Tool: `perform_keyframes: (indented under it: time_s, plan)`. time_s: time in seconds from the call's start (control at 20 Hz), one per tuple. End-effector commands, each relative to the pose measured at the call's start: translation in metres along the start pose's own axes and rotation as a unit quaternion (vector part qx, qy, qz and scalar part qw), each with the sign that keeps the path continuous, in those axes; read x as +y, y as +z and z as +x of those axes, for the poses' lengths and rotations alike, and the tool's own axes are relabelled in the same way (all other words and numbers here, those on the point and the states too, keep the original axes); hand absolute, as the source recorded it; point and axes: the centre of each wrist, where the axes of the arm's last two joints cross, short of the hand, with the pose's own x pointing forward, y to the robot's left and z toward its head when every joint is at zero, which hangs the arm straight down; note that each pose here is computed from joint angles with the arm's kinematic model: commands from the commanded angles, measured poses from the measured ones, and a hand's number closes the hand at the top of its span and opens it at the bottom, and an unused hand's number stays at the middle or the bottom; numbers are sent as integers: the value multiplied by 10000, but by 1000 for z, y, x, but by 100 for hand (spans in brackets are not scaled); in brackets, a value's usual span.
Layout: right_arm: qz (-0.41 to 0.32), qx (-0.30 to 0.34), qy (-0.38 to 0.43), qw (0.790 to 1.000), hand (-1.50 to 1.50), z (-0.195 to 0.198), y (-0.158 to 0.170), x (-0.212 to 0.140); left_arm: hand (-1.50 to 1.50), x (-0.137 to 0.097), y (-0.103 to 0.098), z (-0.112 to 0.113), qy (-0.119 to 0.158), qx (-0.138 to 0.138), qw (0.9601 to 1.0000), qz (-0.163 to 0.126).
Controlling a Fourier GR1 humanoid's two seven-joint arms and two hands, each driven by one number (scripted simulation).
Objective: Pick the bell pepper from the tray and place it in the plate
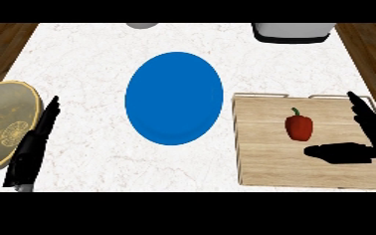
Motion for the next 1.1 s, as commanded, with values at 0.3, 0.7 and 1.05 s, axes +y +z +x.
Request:
perform_keyframes:
  time_s: [0.3,0.7,1.05]
  plan:
    - [537,26,158,9984,-150,-24,-36,12,0,2,7,33,-10,-3,10000,-38]
    - [784,211,283,9963,-150,-24,-40,35,0,7,1,20,-83,27,9999,50]
    - [827,121,178,9963,-150,-21,-63,64,0,-4,-15,17,12,60,9999,-91]
